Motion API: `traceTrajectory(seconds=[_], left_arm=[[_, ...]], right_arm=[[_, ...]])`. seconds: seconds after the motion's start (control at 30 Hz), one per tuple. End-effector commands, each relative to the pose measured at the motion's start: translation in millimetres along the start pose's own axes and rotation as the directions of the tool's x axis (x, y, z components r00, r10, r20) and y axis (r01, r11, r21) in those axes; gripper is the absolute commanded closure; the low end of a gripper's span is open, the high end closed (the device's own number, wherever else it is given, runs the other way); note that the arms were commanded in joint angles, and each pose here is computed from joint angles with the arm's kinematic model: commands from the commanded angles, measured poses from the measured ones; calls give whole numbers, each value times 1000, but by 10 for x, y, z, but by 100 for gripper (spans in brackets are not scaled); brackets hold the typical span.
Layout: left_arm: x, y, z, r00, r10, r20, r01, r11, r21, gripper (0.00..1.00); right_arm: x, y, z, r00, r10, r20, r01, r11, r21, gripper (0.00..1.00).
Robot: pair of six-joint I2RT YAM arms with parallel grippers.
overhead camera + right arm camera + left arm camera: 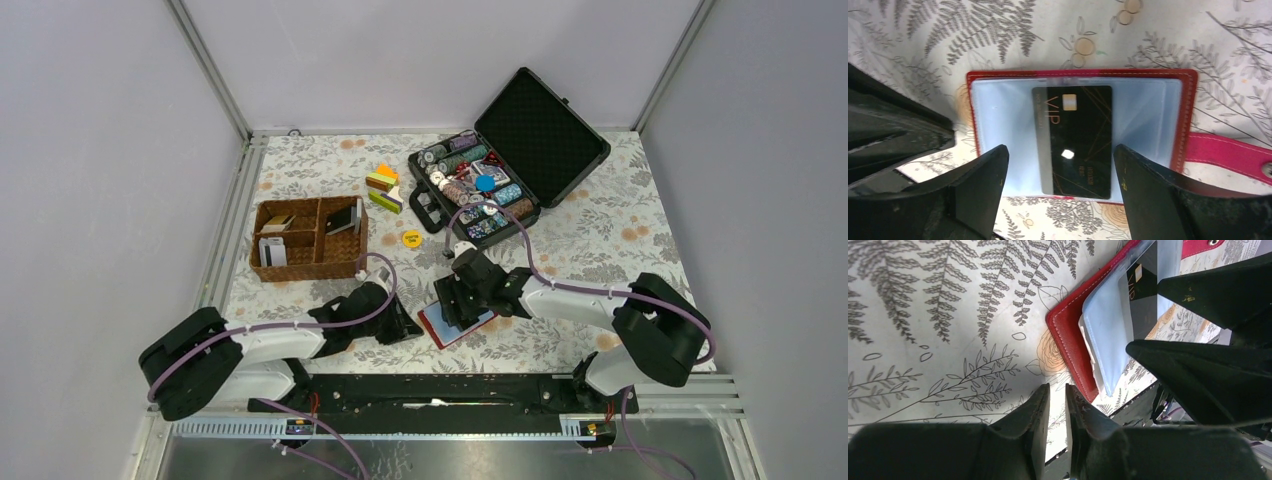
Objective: Put the credit cards into the card holder
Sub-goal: Insert the credit card into the card holder.
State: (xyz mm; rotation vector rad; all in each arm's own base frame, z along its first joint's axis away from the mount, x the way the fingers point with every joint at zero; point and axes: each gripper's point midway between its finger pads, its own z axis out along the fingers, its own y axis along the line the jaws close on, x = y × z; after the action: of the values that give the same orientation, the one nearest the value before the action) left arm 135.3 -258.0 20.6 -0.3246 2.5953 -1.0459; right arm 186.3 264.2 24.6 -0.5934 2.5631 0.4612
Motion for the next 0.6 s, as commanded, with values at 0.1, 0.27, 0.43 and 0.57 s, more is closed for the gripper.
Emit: traceTrajectory(seconds=[0.1, 0.27, 0.43, 0.57], left_arm=[[-123, -269, 76, 999, -4, 52, 0, 998, 67, 83], [-102, -170, 115, 999, -4, 54, 1, 999, 46, 87], [-82, -116, 159, 999, -6, 49, 4, 999, 42, 92], [-65, -108, 188, 999, -7, 42, 5, 999, 47, 95]], right_arm=[[67, 319, -18, 998, 50, -40, -56, 982, -183, 20], [68, 387, -3, 997, 53, -51, -63, 975, -215, 23], [81, 442, -8, 997, 39, -66, -54, 968, -245, 25], [108, 477, -4, 996, 31, -81, -52, 963, -266, 25]])
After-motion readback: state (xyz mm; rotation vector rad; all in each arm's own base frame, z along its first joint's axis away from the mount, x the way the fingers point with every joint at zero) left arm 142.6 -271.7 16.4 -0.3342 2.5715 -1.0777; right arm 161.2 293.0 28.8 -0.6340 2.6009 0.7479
